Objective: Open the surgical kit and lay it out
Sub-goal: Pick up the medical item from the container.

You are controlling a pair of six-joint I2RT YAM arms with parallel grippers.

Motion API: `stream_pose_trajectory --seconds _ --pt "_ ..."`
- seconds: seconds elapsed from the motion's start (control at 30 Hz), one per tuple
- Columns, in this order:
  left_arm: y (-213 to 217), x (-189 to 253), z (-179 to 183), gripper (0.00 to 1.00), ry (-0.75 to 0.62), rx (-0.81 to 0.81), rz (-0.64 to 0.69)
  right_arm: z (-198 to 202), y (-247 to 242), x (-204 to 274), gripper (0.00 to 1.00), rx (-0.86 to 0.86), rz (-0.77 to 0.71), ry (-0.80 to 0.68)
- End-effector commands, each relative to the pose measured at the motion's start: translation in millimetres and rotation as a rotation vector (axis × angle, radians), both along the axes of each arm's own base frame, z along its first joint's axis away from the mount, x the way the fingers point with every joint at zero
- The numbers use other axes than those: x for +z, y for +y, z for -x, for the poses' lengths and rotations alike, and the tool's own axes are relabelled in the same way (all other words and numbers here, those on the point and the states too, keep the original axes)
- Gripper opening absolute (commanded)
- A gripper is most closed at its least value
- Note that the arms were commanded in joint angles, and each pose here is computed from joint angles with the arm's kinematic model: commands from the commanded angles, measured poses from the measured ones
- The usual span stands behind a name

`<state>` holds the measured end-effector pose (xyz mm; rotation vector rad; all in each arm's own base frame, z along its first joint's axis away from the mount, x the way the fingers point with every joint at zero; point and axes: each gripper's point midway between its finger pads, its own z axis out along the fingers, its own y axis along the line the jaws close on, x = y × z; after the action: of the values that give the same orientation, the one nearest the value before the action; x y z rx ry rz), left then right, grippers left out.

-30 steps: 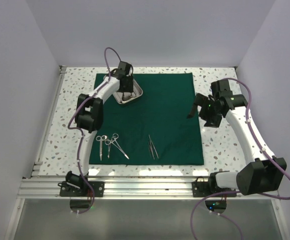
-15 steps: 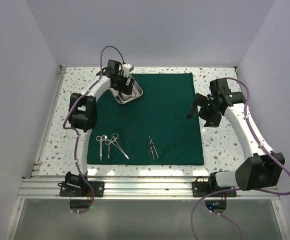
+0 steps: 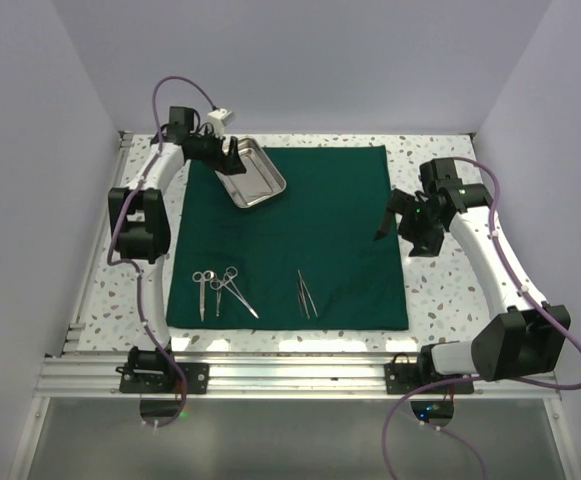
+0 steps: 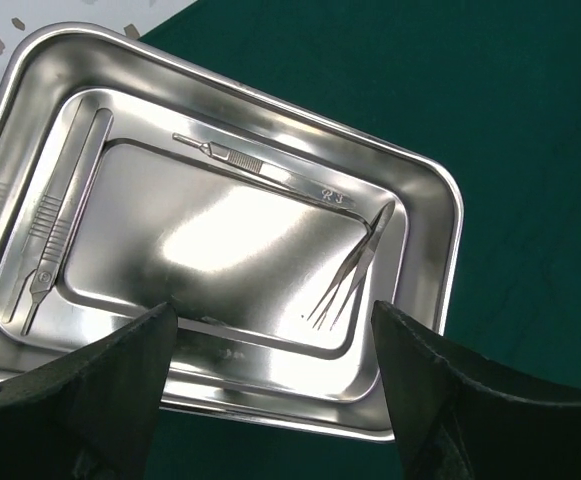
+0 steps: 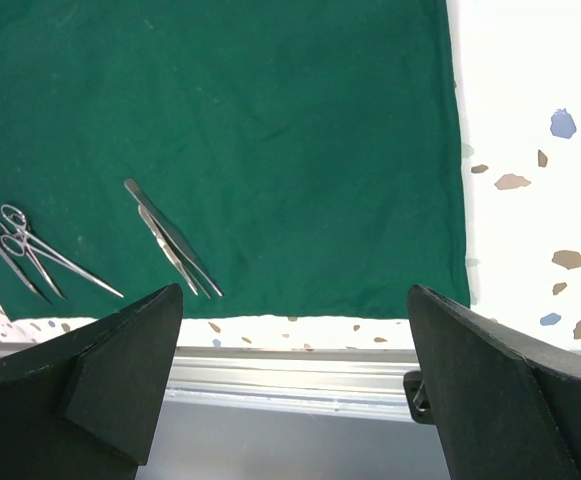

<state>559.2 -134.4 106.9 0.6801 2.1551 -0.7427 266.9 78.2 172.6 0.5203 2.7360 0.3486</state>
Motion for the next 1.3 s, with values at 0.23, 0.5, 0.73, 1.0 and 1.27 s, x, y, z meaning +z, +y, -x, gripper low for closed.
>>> stream_pose_trajectory --seconds 0.23,0.5,0.73,1.0,1.27 --pt "-36.0 23.6 22.9 0.77 -0.090 -0.168 -0.002 1.8 3.2 5.8 0.98 -0.002 -0.028 0.001" --pt "-37.6 -18.2 26.5 0.66 -0.072 -0.129 -0.202 7.0 2.9 1.4 0.98 0.001 -0.026 0.014" --pt "-31.9 -49.0 29.9 0.66 -0.066 -0.097 -0.351 11.6 2.1 -2.5 0.99 0.007 -0.022 0.025" --pt "-41.3 -78.9 37.3 0.62 -0.026 -0.110 -0.395 10.8 1.8 -6.2 0.99 0.014 -0.022 0.038" --pt "-53.4 -87.9 39.1 0.42 -0.017 -0.120 -0.408 8.9 3.5 -9.2 0.99 0.015 -0.032 0.041"
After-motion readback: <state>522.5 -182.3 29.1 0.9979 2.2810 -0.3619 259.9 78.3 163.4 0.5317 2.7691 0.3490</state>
